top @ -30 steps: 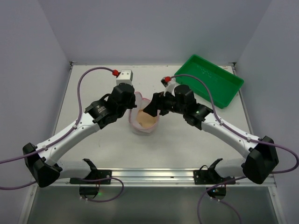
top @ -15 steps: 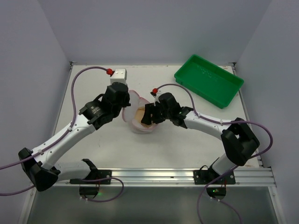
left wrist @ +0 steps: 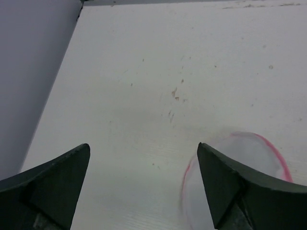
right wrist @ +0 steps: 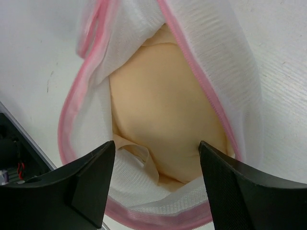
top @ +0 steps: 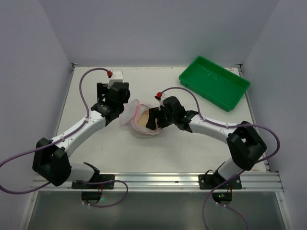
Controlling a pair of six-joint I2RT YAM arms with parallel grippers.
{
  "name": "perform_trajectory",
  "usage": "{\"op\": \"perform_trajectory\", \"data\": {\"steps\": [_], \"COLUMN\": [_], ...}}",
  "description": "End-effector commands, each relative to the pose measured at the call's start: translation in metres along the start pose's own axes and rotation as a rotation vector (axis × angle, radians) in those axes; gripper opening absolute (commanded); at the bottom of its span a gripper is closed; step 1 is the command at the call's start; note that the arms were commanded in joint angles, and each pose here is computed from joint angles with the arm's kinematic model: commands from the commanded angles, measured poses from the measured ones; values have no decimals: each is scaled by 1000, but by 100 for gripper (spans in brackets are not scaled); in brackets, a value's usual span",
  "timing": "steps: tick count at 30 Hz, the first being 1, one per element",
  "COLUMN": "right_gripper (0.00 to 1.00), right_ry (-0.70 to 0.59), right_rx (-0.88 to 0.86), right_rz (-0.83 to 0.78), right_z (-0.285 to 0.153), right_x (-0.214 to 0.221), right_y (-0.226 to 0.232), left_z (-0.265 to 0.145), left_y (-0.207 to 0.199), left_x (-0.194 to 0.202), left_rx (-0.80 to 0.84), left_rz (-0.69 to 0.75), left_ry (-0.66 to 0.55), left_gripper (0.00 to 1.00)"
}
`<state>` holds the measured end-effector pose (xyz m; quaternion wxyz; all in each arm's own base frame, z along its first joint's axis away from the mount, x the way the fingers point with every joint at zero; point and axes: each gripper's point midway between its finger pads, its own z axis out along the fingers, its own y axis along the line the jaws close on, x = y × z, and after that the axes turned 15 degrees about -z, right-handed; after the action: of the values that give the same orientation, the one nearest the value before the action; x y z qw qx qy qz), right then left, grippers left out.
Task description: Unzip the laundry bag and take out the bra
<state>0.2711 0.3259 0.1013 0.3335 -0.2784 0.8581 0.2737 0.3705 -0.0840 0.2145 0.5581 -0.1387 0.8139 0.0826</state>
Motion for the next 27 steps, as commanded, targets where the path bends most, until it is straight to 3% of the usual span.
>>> {"op": "perform_trajectory", "data": {"steps": [1, 5, 13, 21, 27], "right_gripper": [73, 74, 78, 80, 80], "right_ry": [-55, -75, -65, -35, -13], "right_rx": [-7, 23, 81, 109, 125], "right_rz": [-41, -43, -88, -97, -111], "right_z": [-8, -9, -1, 7, 13], "right_x": [-26, -39, -49, -34, -16], "right_y": [8, 6, -2, -7, -2], "left_z": [11, -9, -65, -62, -55], "left_y": [-6, -25, -53, -72, -78], "left_x": [-43, -29, 72, 113, 146], "left_rx": [-15, 113, 386, 434, 424], "left_rz": [-149, -258, -445, -500, -520], "left_ry": [-84, 56, 452, 555, 625], "left_gripper": [100, 100, 94, 82, 67]}}
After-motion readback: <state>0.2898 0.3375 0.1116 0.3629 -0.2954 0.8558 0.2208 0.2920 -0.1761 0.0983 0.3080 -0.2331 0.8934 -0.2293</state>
